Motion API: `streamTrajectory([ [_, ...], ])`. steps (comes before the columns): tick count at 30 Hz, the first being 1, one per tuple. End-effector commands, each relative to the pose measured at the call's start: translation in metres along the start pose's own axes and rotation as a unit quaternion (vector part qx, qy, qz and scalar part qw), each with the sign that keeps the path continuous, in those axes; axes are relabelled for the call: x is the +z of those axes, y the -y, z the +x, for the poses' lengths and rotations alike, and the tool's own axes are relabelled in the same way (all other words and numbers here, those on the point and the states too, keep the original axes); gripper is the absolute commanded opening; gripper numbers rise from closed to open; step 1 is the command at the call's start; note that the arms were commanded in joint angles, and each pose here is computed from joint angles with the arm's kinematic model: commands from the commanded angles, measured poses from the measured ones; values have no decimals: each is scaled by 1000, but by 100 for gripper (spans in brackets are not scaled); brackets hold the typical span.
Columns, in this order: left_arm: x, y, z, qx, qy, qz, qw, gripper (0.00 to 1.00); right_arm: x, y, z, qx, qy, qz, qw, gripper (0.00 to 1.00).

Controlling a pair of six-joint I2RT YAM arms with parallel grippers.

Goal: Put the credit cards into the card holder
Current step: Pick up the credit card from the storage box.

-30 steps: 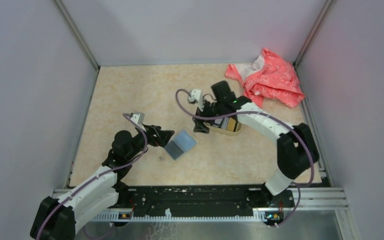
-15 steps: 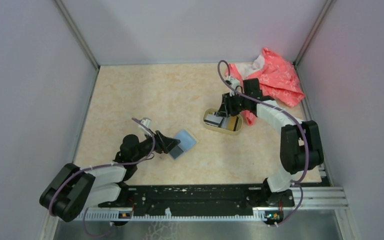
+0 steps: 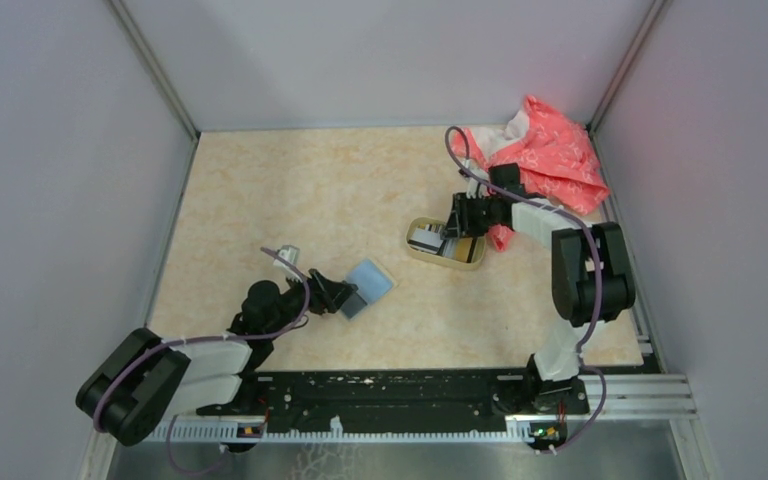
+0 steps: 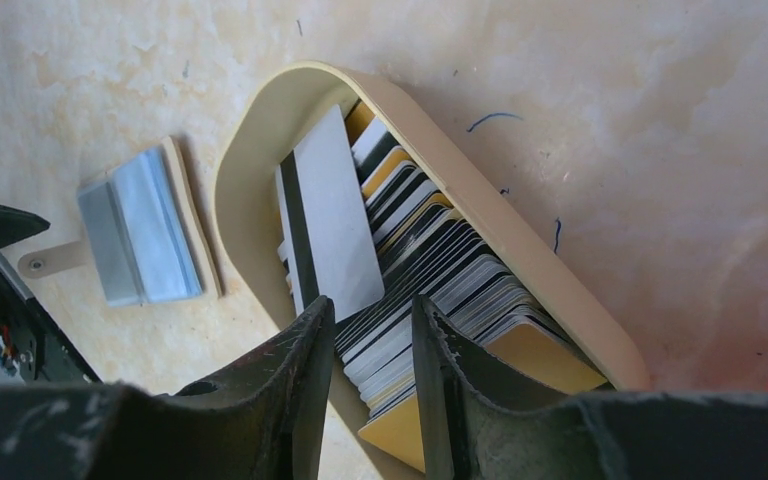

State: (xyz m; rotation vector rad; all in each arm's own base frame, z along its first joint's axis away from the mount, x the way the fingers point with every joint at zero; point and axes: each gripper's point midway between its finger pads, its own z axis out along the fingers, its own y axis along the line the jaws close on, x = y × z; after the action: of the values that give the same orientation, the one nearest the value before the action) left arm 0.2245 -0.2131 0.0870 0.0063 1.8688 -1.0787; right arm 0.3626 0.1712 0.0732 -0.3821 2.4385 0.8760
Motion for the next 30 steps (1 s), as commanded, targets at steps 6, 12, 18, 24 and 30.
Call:
streamTrajectory([
  [6,-4,0,-5,11,18,-5,1000,78,10,-14,-4,30,-6,-54,998,27],
  [12,-8,1,-10,18,26,-9,999,78,10,-20,-5,41,-5,-70,997,20],
  [18,-9,4,-11,21,27,-2,999,78,18,-14,0,66,-15,-63,996,16],
  [24,-10,11,-11,21,23,11,999,78,13,-12,-8,90,8,-78,993,4],
  [30,-11,36,-14,18,22,71,997,79,-19,-25,-29,79,62,-145,984,0],
])
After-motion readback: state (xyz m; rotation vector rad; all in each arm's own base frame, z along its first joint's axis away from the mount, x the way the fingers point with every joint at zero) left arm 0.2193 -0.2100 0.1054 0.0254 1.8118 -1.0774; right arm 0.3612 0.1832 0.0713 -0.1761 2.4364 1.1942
